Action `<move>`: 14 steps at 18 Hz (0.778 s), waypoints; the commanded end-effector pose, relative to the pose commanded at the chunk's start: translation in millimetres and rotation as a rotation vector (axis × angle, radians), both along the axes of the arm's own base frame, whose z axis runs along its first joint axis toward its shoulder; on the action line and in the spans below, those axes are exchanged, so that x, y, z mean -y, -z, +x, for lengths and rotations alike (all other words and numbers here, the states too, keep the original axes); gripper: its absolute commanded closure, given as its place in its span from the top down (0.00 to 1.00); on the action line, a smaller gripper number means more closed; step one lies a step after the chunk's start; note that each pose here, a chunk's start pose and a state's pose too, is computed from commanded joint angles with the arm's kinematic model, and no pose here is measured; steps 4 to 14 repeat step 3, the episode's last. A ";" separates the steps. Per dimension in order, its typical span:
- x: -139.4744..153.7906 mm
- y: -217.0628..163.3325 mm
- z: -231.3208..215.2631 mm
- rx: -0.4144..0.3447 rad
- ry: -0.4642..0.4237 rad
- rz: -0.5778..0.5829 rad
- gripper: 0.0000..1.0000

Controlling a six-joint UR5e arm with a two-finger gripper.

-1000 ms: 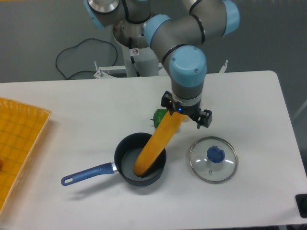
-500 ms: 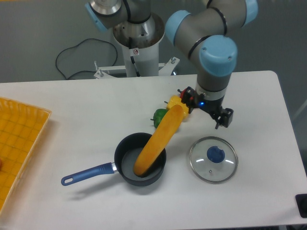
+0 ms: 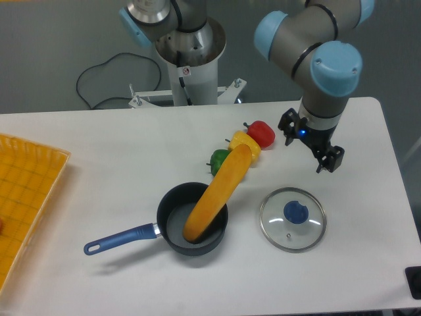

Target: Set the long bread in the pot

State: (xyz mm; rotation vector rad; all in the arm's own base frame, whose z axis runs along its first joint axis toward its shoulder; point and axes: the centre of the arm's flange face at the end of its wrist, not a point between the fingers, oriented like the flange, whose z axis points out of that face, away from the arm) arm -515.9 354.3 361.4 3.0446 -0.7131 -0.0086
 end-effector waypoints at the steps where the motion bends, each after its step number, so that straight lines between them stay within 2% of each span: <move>1: -0.8 0.8 0.1 -0.001 0.002 -0.001 1.00; 14: -0.5 2.4 0.8 0.004 0.002 -0.003 1.00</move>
